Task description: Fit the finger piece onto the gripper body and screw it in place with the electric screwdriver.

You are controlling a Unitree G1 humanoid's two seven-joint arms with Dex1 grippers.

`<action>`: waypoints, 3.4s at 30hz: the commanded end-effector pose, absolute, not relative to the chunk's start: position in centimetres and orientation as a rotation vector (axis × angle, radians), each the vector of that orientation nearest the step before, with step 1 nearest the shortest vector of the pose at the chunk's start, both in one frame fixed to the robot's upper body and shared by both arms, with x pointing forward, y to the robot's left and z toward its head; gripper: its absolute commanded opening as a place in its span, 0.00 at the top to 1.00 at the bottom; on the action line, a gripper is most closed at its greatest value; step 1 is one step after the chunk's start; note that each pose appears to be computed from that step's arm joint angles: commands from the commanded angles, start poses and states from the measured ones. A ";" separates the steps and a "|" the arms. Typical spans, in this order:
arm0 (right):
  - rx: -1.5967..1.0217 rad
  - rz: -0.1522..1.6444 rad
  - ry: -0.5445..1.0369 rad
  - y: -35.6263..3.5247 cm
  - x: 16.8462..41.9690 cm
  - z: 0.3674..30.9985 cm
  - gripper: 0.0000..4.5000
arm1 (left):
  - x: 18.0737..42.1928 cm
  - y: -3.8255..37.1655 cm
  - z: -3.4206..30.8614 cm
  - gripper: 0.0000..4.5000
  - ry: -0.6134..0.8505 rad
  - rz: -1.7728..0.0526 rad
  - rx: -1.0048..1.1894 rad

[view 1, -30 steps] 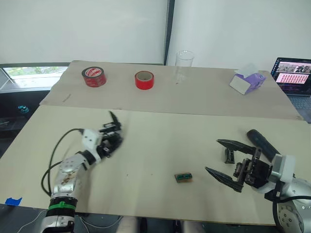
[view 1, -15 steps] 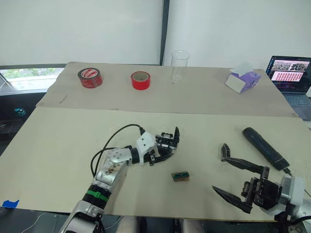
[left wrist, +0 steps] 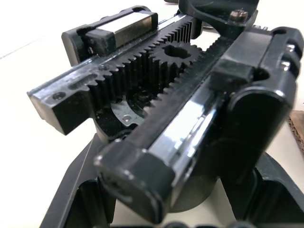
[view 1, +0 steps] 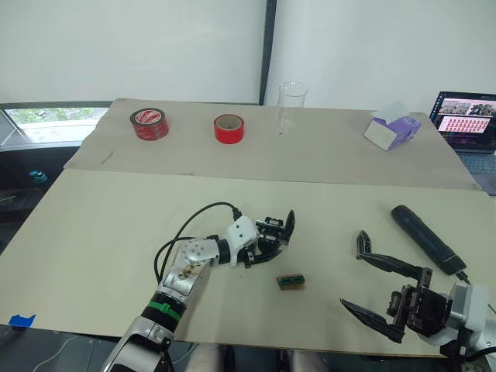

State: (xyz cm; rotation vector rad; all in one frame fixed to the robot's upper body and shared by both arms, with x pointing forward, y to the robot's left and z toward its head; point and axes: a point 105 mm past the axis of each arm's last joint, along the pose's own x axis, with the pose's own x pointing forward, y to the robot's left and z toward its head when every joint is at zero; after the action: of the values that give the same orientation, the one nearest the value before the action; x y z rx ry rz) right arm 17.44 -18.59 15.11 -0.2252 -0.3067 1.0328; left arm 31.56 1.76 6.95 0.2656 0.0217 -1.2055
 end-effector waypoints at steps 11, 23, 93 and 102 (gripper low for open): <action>-0.227 1.079 -0.329 -16.6 17.1 16.9 0.00 | 31.5 -1.3 7.3 0.47 0.001 -1.265 0.255; -0.227 1.029 -0.281 -18.3 17.7 15.9 0.00 | 32.0 -0.3 7.2 0.02 -0.003 -1.263 0.221; -0.246 0.977 -0.192 -20.2 16.1 14.6 0.00 | 33.6 4.1 7.3 0.01 0.149 -1.439 0.361; -0.238 0.948 -0.187 -19.8 15.5 14.5 0.00 | 34.1 1.5 7.3 0.01 0.122 -1.559 0.333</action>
State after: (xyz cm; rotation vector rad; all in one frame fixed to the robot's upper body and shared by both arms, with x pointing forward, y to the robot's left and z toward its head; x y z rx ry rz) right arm 15.80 -20.04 13.49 -0.2015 -0.1406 0.9502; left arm 33.94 1.58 7.03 0.3200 0.1419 -1.5493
